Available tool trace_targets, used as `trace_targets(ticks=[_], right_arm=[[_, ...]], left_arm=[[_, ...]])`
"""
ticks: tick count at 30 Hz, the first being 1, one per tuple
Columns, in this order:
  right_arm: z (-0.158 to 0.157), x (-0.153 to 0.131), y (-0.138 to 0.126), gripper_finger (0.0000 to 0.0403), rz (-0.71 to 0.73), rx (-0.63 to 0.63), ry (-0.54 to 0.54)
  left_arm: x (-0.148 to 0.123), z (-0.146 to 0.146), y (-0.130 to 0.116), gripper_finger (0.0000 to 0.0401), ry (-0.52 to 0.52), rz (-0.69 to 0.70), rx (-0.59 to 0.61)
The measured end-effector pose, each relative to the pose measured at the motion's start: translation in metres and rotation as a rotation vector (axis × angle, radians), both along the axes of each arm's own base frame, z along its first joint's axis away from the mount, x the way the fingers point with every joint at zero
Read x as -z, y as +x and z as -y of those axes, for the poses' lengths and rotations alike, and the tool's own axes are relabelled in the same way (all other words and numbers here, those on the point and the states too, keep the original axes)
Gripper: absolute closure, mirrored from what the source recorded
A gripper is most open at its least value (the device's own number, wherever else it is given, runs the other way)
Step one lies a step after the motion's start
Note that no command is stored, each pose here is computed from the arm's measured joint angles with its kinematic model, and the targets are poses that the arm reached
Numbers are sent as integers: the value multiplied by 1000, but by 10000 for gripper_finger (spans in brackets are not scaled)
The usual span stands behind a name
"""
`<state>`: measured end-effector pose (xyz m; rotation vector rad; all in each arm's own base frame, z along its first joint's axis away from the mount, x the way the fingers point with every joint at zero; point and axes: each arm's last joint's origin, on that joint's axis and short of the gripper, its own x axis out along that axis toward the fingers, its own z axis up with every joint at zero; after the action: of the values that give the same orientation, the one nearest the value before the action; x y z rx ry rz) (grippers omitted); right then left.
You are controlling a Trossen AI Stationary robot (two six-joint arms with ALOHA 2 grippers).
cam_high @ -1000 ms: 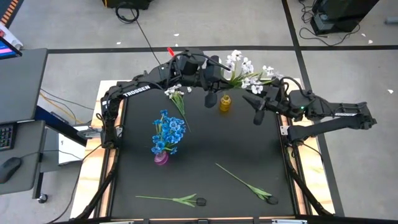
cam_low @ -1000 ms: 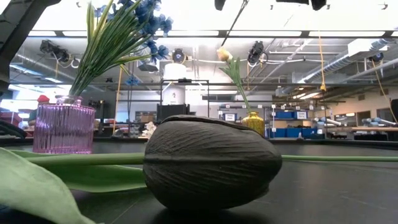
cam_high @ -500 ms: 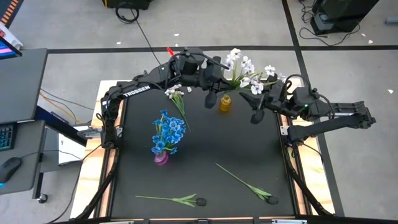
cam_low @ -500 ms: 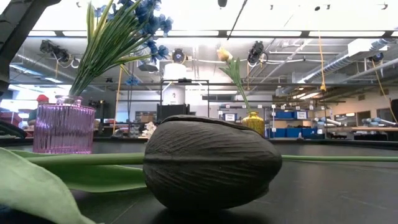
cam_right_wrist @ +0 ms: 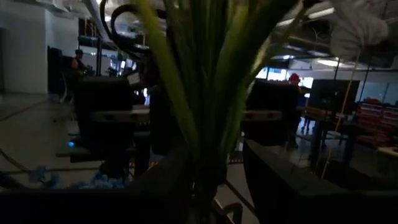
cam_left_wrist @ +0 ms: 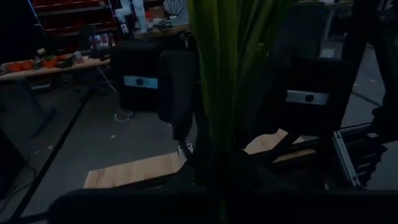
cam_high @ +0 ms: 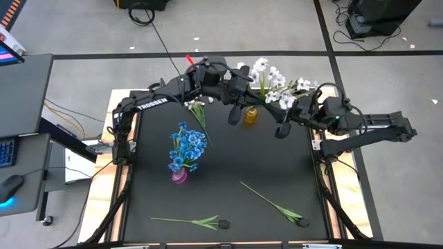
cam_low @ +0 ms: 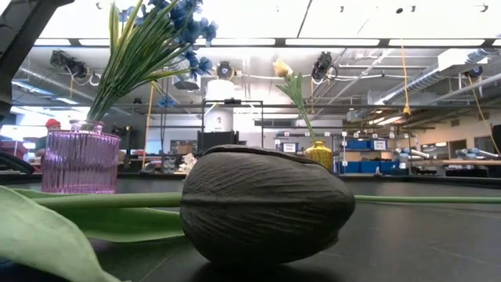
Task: Sort flowers into vase by color
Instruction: Put the bottom white flowers into the yellow vase
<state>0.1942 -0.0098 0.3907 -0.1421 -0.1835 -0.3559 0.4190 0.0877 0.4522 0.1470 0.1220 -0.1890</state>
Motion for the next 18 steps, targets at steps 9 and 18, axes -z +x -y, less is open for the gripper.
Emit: trace_targets(ticks=[9, 18], right_arm=[[0, -2, 3, 261, 29, 0, -6], [0, -3, 2, 320, 32, 4, -20]], left_arm=[[2, 1, 0, 385, -3, -17, -1], [2, 1, 0, 385, 0, -16, -2]])
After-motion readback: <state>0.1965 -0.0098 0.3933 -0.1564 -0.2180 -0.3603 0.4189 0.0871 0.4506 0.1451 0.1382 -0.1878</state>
